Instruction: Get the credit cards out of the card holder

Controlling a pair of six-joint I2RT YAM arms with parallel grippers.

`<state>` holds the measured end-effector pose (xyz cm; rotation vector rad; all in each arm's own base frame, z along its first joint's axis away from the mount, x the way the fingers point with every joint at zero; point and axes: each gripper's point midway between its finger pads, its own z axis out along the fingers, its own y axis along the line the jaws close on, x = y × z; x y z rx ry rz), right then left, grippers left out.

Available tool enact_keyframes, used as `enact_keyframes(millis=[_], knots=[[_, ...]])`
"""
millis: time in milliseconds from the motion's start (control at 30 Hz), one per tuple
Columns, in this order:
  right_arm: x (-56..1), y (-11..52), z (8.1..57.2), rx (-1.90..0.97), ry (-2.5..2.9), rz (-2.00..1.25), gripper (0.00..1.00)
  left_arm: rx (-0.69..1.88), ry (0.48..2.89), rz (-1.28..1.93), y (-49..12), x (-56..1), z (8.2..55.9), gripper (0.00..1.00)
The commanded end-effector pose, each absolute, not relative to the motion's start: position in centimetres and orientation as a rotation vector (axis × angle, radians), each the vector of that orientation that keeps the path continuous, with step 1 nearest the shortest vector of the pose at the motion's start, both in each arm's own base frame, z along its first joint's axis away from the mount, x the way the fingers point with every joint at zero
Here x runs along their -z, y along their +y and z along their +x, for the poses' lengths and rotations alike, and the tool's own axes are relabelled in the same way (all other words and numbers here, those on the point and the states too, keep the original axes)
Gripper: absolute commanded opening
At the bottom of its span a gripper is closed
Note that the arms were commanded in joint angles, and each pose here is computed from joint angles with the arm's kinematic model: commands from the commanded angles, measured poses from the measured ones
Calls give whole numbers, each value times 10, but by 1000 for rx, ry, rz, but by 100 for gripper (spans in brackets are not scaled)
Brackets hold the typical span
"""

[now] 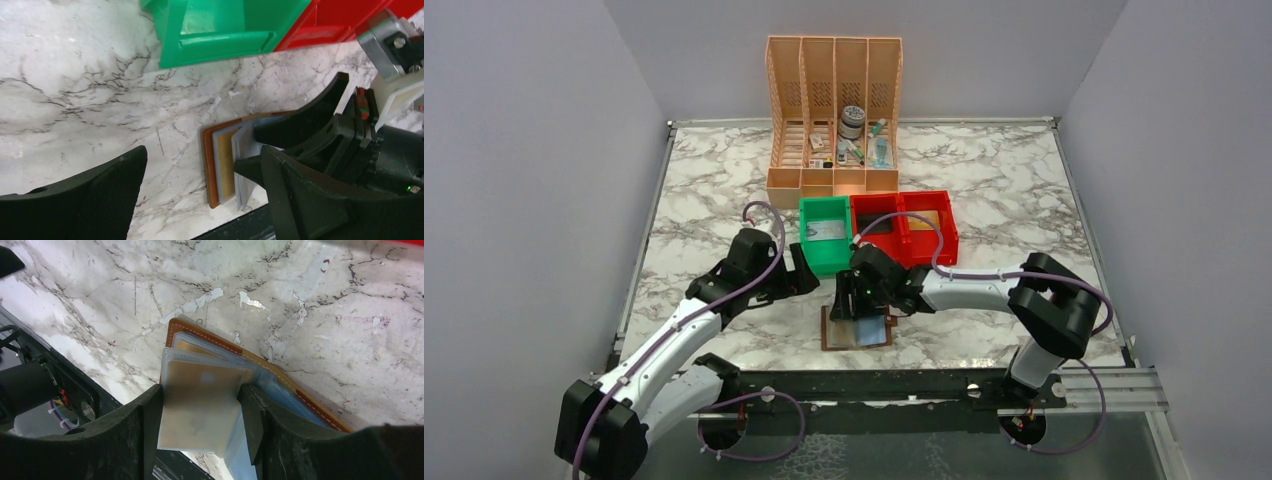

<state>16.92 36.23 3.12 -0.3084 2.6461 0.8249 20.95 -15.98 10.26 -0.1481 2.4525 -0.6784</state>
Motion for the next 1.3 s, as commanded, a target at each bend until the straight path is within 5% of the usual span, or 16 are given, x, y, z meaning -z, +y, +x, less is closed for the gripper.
enact_keyframes(millis=[0, 267, 533, 1267], knots=[[8, 336, 154, -704, 2766, -309, 57, 887, 2432, -107, -182, -111, 196, 81], [10, 335, 153, -727, 2774, -274, 57, 1026, 2554, -163, -195, -85, 160, 44], [7, 336, 153, -767, 2768, -262, 57, 1064, 2576, -33, -220, -72, 141, 51], [3, 334, 152, -821, 2758, -244, 57, 924, 2634, -69, -214, -44, 137, 31]])
